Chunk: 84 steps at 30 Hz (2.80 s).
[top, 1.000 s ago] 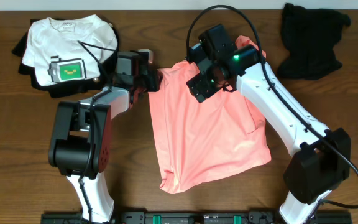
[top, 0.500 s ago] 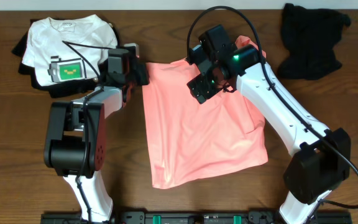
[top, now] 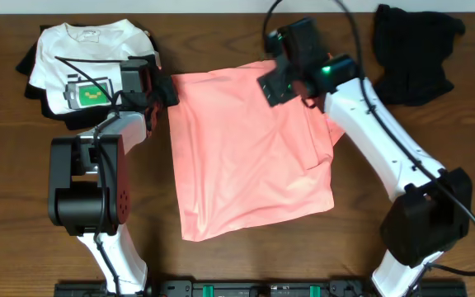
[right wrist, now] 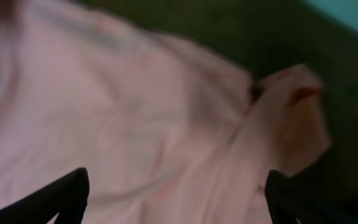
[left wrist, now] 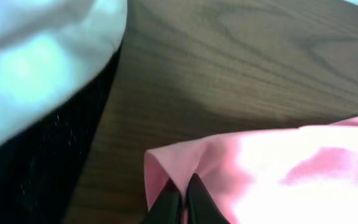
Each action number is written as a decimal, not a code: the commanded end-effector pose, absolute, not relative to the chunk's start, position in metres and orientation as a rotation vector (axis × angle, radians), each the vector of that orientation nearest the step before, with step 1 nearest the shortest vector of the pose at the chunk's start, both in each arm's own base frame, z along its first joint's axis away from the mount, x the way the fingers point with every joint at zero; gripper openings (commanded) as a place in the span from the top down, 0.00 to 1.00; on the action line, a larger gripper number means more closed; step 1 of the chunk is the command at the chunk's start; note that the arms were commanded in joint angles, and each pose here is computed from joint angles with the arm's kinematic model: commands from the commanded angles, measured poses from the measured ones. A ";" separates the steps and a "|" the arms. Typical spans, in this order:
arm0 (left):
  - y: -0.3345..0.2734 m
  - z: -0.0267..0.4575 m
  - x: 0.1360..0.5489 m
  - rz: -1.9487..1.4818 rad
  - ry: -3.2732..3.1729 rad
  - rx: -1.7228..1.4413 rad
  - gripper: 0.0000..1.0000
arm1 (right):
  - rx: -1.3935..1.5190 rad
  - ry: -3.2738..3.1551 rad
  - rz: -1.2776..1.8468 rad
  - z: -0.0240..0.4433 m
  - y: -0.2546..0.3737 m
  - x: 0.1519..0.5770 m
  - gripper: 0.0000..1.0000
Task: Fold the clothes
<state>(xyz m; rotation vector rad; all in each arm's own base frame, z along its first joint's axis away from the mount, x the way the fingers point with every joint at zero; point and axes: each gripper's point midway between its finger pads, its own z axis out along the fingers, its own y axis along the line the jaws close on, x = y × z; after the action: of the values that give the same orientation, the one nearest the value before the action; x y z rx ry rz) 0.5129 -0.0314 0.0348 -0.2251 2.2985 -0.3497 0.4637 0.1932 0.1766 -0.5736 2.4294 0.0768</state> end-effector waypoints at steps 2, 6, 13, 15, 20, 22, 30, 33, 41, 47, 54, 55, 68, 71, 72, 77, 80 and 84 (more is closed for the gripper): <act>-0.030 0.057 0.520 -0.360 2.259 -0.257 0.94 | -0.362 2.434 0.026 0.165 0.145 0.502 0.11; -0.033 0.056 0.518 -0.372 2.267 -0.250 0.94 | -0.308 2.409 0.082 0.148 0.130 0.529 0.12; -0.038 0.052 0.515 -0.384 2.287 -0.243 0.94 | -0.166 2.380 0.086 0.110 0.104 0.566 0.13; -0.038 0.052 0.515 -0.384 2.289 -0.242 0.94 | -0.130 2.384 0.091 0.097 0.099 0.573 0.14; -0.038 0.051 0.514 -0.384 2.295 -0.244 0.94 | -0.079 2.388 0.111 0.076 0.098 0.581 0.22; -0.039 0.050 0.513 -0.384 2.298 -0.243 0.94 | -0.078 2.382 0.130 0.071 0.100 0.584 0.27; -0.039 0.045 0.508 -0.383 2.326 -0.249 0.94 | 0.084 2.356 0.213 0.051 0.104 0.597 0.41; -0.039 0.043 0.507 -0.381 2.335 -0.250 0.94 | 0.174 2.339 0.259 0.047 0.106 0.601 0.45; -0.039 0.043 0.507 -0.381 2.335 -0.250 0.94 | 0.305 2.276 0.329 0.046 0.107 0.613 0.51; -0.039 0.043 0.507 -0.381 2.336 -0.251 0.94 | 0.331 2.228 0.331 0.049 0.106 0.621 0.57; -0.039 0.042 0.506 -0.381 2.342 -0.252 0.94 | 0.356 2.230 0.330 0.039 0.104 0.622 0.58; -0.039 0.042 0.506 -0.381 2.342 -0.252 0.94 | 0.356 2.231 0.330 0.038 0.104 0.622 0.58; -0.039 0.042 0.505 -0.379 2.343 -0.248 0.94 | 0.398 2.249 0.277 0.030 0.091 0.619 0.49; -0.039 0.042 0.505 -0.379 2.343 -0.248 0.94 | 0.348 2.263 0.238 0.029 0.083 0.619 0.52; -0.039 0.042 0.505 -0.379 2.343 -0.248 0.94 | 0.339 2.266 0.229 0.028 0.081 0.619 0.55; -0.039 0.041 0.505 -0.378 2.348 -0.249 0.94 | 0.228 2.326 0.221 0.022 0.074 0.612 0.64; -0.039 0.040 0.504 -0.370 2.352 -0.229 0.94 | 0.193 2.369 0.202 0.025 0.064 0.604 0.58; -0.039 0.038 0.502 -0.369 2.364 -0.231 0.94 | 0.065 2.413 0.270 0.054 0.057 0.589 0.48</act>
<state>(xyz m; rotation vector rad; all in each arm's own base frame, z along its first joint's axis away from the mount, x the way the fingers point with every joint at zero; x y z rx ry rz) 0.4938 -0.0364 0.0161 -0.2672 2.4071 -0.3633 0.5904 0.0638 0.0108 0.2091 2.4432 0.2152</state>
